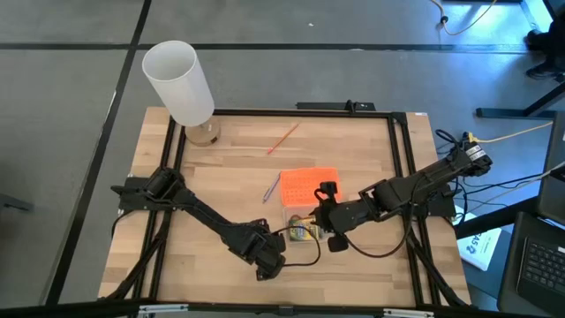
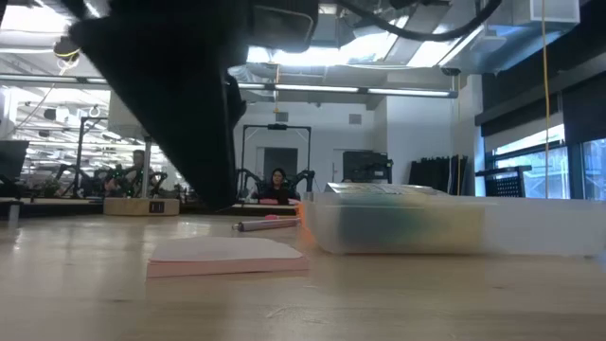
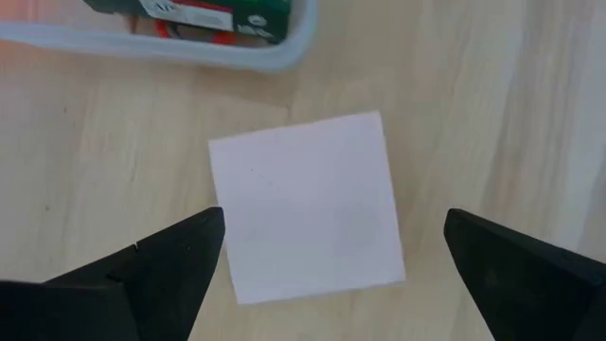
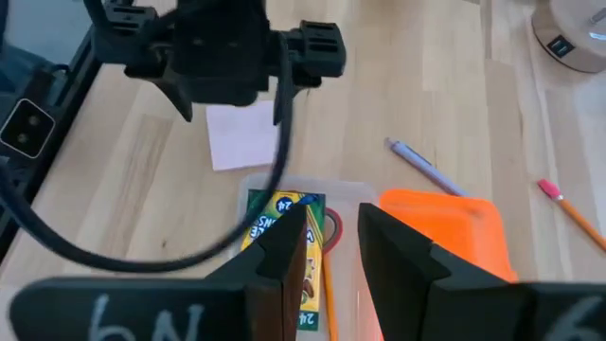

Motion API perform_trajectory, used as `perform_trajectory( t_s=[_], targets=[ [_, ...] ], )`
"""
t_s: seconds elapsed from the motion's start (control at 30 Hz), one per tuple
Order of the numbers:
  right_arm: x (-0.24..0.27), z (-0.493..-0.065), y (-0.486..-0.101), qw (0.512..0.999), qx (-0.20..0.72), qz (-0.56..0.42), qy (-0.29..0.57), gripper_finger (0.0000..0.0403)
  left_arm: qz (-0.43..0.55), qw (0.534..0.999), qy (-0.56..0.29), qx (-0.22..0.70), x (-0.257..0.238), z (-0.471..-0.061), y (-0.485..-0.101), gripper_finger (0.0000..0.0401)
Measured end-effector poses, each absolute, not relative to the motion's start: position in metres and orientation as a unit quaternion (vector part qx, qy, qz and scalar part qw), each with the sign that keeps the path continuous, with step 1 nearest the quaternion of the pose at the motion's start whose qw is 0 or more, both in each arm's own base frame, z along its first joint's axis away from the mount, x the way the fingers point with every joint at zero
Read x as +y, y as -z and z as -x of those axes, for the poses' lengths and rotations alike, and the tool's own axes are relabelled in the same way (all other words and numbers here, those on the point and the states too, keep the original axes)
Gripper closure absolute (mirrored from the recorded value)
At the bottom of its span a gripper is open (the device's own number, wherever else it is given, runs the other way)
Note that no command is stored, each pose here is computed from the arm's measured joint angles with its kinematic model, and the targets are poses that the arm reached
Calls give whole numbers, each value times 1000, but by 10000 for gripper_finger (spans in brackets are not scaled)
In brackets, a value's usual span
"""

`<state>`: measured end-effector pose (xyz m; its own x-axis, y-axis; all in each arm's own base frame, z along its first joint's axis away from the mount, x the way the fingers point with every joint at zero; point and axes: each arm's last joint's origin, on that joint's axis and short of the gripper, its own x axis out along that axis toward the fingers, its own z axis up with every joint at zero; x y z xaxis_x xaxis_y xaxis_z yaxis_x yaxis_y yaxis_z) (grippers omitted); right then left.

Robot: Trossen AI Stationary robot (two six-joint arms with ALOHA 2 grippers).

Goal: Pack school essentials
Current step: Put the pink sticky notes into the orange supply box

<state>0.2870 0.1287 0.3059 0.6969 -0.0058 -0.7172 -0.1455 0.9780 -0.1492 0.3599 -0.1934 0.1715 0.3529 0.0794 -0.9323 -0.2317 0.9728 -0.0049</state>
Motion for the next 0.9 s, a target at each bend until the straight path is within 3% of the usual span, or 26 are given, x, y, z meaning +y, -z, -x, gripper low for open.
perform_trajectory(
  t_s=[0.5, 0.9],
  targets=[
    [129, -287, -306, 916, 387, 97, -38, 302, 156, 788, -110, 585, -159, -377, -169, 6],
    [129, -287, -306, 916, 387, 96, -38, 302, 112, 787, -73, 602, -173, -371, -162, 2]
  ],
)
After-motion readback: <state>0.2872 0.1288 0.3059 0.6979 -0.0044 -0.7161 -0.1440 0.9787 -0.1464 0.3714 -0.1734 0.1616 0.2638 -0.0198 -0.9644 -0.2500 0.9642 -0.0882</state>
